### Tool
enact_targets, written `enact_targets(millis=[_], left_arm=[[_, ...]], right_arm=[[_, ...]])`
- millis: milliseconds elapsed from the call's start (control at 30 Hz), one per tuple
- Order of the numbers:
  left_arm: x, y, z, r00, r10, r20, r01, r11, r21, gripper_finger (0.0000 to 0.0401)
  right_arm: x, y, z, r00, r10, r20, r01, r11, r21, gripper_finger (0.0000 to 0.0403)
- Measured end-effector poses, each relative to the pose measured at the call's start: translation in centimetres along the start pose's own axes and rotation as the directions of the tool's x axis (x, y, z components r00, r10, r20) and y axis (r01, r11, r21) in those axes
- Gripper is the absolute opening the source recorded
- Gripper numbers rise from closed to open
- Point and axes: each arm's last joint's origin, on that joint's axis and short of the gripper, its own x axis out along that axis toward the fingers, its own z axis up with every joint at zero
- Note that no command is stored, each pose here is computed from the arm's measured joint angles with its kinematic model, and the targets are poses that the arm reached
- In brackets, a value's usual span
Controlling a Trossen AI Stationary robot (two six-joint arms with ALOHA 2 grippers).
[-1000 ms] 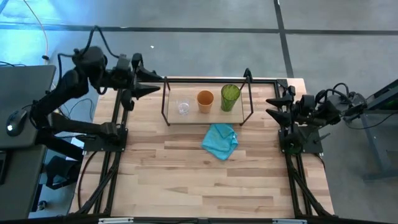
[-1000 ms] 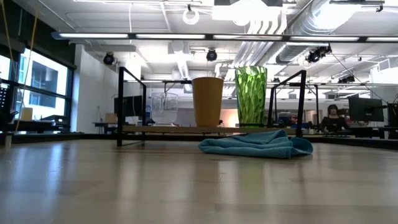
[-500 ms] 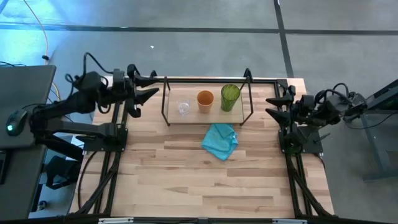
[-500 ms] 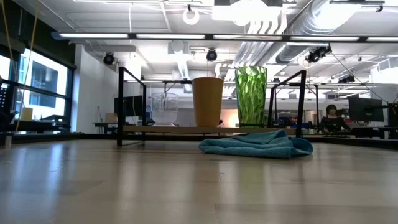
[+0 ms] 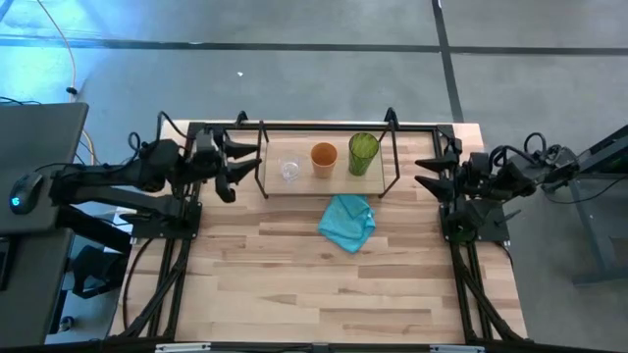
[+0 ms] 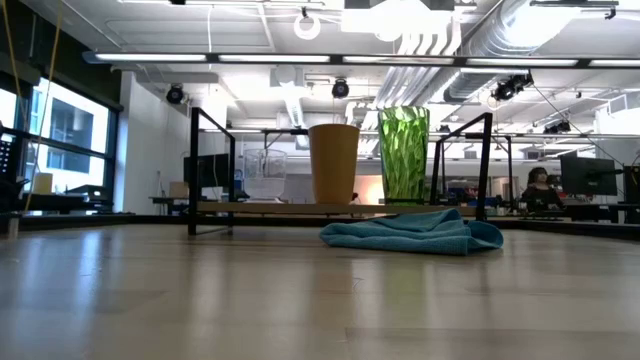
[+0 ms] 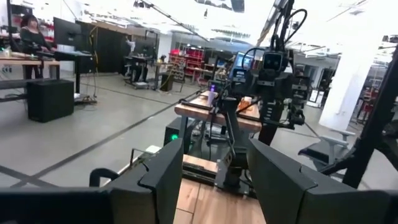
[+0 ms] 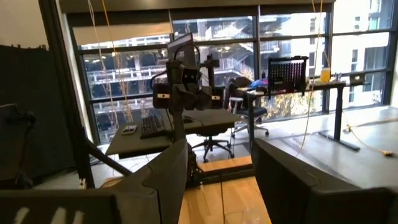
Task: Stack small to large cups/mugs on shelf
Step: Return to Home Position
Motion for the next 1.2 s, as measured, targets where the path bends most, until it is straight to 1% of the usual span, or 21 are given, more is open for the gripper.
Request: enact_targets(millis=[133,333,567,800,1000,1133,1200], left_arm=[[-1.4,-0.1,-0.5,1.000,-0.015,0.016,0.016,1.000,-0.024,0.0168],[-4.4,0.2,-0.9,0.996,-0.050,0.077,0.055,0.997,-0.054,0.0168],[-7.6,1.4,-2.6,0.988,-0.034,0.150,0.050,0.994,-0.101,0.0168],[-9.3,2.3,-4.8,0.983,-0.032,0.180,0.056,0.990,-0.130,0.0168],[-10.6,2.8,-6.0,0.974,-0.036,0.223,0.069,0.987,-0.142,0.0168],[-11.2,3.1,-6.9,0.972,-0.054,0.227,0.088,0.986,-0.141,0.0168],[-11.4,3.2,-7.5,0.974,-0.054,0.222,0.087,0.986,-0.141,0.0168]], right_arm=[[0.0,0.0,-0.2,1.000,0.001,-0.018,0.000,1.000,0.023,0.0172],[0.0,0.0,-0.2,1.000,0.001,-0.020,0.000,1.000,0.025,0.0172],[0.0,0.0,-0.3,1.000,-0.006,-0.023,0.007,1.000,0.026,0.0172],[0.0,-0.1,-0.3,0.999,-0.033,-0.024,0.034,0.998,0.046,0.0172],[0.0,-0.1,-0.2,0.999,-0.033,-0.023,0.035,0.997,0.068,0.0172],[0.0,-0.1,-0.3,0.999,-0.037,-0.024,0.039,0.997,0.074,0.0172],[0.0,-0.2,-0.3,0.998,-0.058,-0.024,0.059,0.995,0.076,0.0172]])
